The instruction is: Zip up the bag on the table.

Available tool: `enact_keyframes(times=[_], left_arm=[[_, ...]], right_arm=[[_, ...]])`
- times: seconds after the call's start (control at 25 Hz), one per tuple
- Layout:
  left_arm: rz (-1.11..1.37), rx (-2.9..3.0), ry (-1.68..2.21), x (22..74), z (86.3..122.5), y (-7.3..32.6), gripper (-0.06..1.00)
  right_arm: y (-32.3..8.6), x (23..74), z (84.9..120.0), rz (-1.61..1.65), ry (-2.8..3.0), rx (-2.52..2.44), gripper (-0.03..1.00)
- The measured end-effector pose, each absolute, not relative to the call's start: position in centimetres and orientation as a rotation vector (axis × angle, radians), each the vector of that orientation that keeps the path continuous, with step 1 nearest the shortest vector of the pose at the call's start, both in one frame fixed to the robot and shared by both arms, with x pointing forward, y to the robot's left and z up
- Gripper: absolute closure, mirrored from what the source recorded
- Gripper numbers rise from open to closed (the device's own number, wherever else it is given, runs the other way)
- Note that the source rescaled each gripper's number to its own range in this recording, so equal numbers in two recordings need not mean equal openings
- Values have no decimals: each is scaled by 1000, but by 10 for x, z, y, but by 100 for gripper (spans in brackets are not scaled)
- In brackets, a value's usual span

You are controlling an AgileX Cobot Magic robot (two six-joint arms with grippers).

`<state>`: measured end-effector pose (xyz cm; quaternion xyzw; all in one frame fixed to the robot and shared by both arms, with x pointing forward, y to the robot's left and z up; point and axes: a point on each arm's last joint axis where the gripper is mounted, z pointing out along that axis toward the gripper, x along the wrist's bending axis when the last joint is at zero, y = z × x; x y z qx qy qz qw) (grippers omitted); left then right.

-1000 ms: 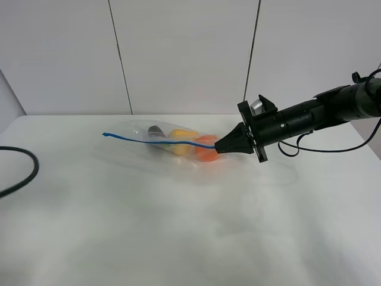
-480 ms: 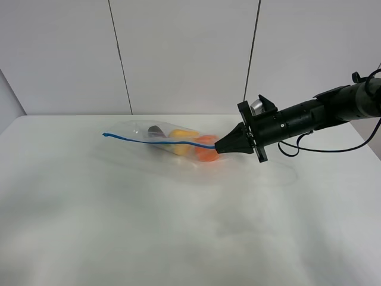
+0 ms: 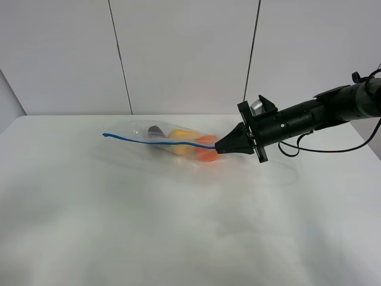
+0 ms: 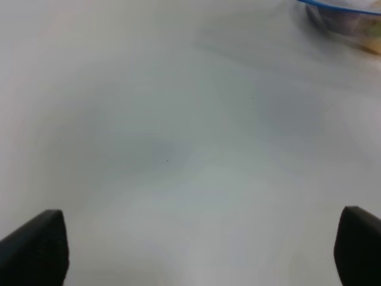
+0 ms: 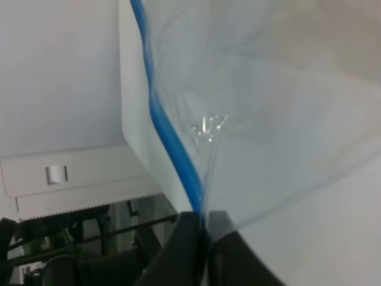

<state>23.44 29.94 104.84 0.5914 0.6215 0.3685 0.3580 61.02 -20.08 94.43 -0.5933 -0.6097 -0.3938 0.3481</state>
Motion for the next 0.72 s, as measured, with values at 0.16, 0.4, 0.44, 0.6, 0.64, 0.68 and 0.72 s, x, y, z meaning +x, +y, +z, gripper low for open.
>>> enact_keyframes(times=[0.16, 0.4, 0.44, 0.6, 0.64, 0.68, 0.72], left_arm=[[951, 1526, 1604, 234, 1048, 299, -6], [951, 1526, 1604, 234, 1048, 299, -6], [951, 1526, 1604, 234, 1048, 299, -6], [951, 1526, 1604, 234, 1048, 299, -6], [951, 1526, 1604, 234, 1048, 299, -6], [951, 1526, 1604, 234, 1048, 299, -6], [951, 1526, 1604, 234, 1048, 299, -6]], right_arm=[[-202, 610, 942, -996, -1576, -1570, 45], [-210, 615, 951, -910, -1776, -1645, -1], [-214, 619, 958, -874, -1842, -1675, -2], [-234, 637, 990, -698, -2098, -1841, -3], [-239, 642, 998, -660, -2151, -1889, -3], [-245, 645, 1003, -597, -2197, -1949, -3], [-251, 648, 1009, -539, -2243, -2004, -3]])
